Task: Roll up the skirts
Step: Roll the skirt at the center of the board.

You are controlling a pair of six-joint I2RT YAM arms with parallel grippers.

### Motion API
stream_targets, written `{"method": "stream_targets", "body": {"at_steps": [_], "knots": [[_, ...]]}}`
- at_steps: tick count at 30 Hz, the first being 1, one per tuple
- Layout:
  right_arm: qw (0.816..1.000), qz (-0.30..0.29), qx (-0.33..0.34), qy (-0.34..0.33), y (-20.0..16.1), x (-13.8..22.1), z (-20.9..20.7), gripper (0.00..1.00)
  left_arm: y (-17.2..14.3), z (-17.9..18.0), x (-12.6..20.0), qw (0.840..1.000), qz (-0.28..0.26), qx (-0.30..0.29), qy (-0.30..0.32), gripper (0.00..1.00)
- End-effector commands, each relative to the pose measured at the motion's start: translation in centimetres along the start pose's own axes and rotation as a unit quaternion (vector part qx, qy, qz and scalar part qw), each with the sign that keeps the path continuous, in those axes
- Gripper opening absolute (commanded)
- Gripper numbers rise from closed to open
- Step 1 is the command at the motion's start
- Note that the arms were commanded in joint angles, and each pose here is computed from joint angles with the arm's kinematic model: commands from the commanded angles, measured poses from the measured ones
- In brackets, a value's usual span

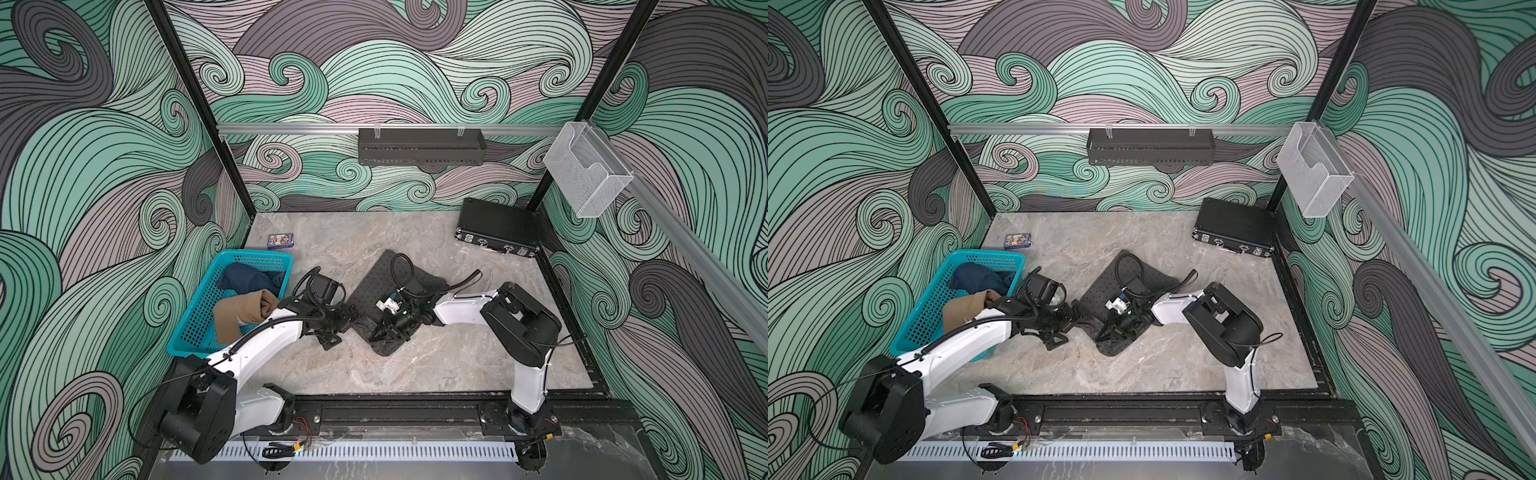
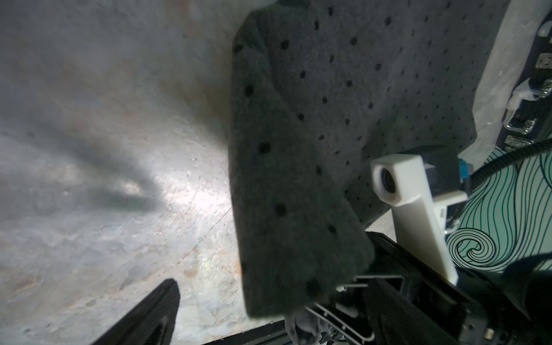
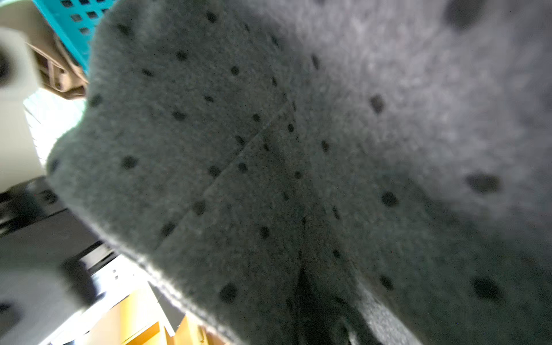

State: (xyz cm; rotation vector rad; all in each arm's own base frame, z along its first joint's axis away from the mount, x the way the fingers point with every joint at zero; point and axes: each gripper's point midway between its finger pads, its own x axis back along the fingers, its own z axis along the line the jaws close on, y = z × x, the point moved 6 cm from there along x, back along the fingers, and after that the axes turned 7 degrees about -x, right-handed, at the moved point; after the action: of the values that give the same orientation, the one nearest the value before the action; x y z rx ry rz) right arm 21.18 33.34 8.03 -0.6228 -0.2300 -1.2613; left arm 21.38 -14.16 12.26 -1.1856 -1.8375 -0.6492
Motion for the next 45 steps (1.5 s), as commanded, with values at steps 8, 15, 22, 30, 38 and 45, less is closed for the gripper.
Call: {"method": "stream_targets", "body": {"at_steps": [8, 15, 22, 30, 38, 45], "knots": [[1.0, 0.012, -0.005, 0.002, 0.8, -0.3, -0.8, 0.0, 4.1, -3.2, -2.1, 0.999, -0.014, 0.008, 0.047, 0.51], [1.0, -0.005, 0.004, -0.016, 1.2, -0.5, -1.5, 0.11, 5.2, -1.9, -5.7, 0.989, 0.03, 0.05, 0.137, 0.0], [0.989, -0.088, 0.083, -0.086, 1.0, 1.6, -1.8, 0.46, 6.6, -1.7, -6.2, 0.979, 0.019, 0.065, 0.192, 0.0], [0.85, -0.303, 0.339, -0.266, -2.8, 4.1, -0.4, 0.73, 7.1, -2.4, -7.3, 0.975, 0.045, 0.067, 0.205, 0.0], [0.719, -0.369, 0.488, -0.329, -6.2, 1.0, 1.0, 0.87, 7.4, -2.8, -7.7, 0.973, 0.06, 0.062, 0.213, 0.0], [0.745, -0.39, 0.418, -0.344, -3.8, 1.0, 1.3, 0.6, 7.2, -2.5, -8.2, 0.973, 0.069, 0.066, 0.21, 0.0]]}}
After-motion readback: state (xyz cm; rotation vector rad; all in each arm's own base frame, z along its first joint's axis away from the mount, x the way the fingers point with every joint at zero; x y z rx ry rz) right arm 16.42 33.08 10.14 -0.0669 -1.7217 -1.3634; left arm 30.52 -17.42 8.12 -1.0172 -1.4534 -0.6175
